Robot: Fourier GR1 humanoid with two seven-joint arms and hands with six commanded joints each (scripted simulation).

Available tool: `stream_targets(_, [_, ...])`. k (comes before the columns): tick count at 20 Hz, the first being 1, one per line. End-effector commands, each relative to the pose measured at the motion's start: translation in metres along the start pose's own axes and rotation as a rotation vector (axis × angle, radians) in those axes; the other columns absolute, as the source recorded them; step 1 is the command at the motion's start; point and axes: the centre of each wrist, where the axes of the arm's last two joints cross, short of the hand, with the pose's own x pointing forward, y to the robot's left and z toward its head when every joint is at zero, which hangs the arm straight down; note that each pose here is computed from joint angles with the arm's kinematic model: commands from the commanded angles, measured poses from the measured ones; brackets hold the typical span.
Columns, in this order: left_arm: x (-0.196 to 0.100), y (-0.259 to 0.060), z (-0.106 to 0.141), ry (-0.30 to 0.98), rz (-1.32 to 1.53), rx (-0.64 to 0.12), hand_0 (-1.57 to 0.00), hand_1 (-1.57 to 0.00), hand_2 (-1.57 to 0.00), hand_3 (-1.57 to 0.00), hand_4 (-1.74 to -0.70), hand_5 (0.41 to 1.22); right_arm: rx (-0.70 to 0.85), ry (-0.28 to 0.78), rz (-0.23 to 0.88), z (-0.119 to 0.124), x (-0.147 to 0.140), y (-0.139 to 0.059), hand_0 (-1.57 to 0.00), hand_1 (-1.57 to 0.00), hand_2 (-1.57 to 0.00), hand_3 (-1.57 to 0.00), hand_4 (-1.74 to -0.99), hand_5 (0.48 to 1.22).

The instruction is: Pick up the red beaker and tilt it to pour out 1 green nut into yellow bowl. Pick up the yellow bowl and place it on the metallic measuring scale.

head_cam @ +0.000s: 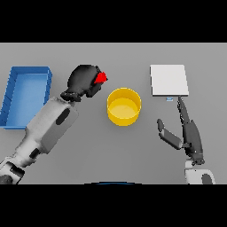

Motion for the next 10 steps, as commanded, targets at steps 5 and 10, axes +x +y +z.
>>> stream_targets(5, [0.013, 0.002, -0.008, -0.066, -0.261, -0.054, -1.57, -1.57, -1.57, -1.57, -1.69, 1.196, -0.002, -0.005, 0.001, 0.001, 0.0, -0.002, 0.0, 0.0, 0.0, 0.0, -1.282, 0.705])
stream_targets(10, [0.033, 0.016, -0.02, -0.135, -0.538, -0.15, -1.57, -1.57, -1.57, -1.33, -1.69, 1.213, -0.015, -0.013, -0.044, 0.003, -0.003, 0.001, 0.0, 0.0, 0.0, 0.0, -1.288, 0.685])
